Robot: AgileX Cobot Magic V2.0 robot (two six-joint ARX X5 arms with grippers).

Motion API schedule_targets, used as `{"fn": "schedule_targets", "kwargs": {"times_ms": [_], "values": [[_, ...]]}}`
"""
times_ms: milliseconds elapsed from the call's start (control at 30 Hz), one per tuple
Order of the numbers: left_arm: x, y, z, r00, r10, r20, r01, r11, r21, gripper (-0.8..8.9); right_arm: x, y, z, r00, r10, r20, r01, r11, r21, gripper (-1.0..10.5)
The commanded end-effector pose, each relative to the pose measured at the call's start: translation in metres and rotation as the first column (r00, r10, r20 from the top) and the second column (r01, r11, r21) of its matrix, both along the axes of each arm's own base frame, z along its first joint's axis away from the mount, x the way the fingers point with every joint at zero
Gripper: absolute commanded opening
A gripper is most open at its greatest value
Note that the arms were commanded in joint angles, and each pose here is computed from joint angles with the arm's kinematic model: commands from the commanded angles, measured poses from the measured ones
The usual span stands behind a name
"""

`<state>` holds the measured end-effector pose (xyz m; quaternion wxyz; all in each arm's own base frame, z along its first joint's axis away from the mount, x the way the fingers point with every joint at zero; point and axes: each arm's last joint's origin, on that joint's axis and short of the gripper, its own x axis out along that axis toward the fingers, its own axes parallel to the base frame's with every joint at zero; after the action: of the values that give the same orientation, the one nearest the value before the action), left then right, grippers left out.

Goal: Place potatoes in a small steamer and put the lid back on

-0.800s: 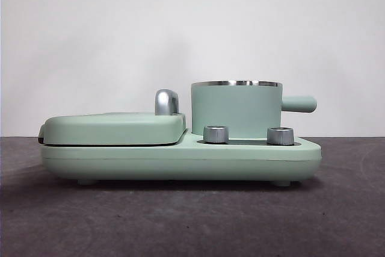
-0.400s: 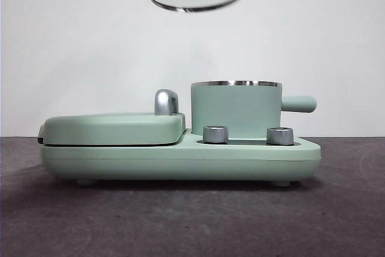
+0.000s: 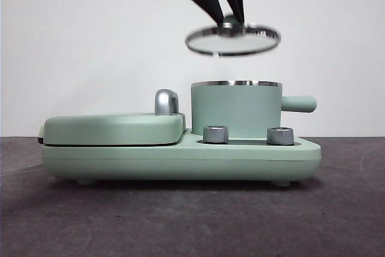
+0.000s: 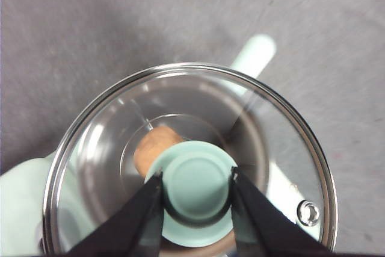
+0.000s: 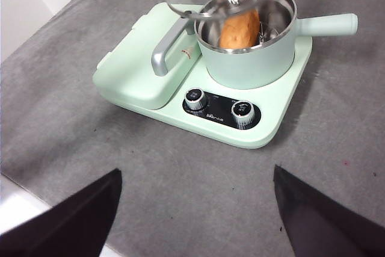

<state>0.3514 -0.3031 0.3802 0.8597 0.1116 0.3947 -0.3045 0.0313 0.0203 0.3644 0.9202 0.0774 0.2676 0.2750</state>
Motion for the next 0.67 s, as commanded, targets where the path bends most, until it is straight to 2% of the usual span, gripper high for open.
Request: {"fn": "schedule_targets", "kwargs": {"times_ms": [33, 233, 667], "values": [[0.009, -0.012, -0.012, 1.000, -0.003, 0.018, 0.003, 1.000, -0.017, 0.05, 0.000, 0.000, 0.004, 0.999, 0.021, 0.038, -0.020, 1.000, -0.004, 4.0], [0.021, -0.020, -0.030, 0.999, 0.049, 0.023, -0.048, 0.999, -0.015, 0.05, 0.000, 0.001, 0.005, 0.999, 0.030, 0.044, -0.031, 1.000, 0.005, 4.0], [0.024, -0.021, -0.040, 0.998, 0.057, -0.009, -0.057, 0.998, 0.008, 0.05, 0.000, 0.001, 0.005, 0.999, 0.025, 0.036, -0.026, 0.999, 0.020, 4.0]]}}
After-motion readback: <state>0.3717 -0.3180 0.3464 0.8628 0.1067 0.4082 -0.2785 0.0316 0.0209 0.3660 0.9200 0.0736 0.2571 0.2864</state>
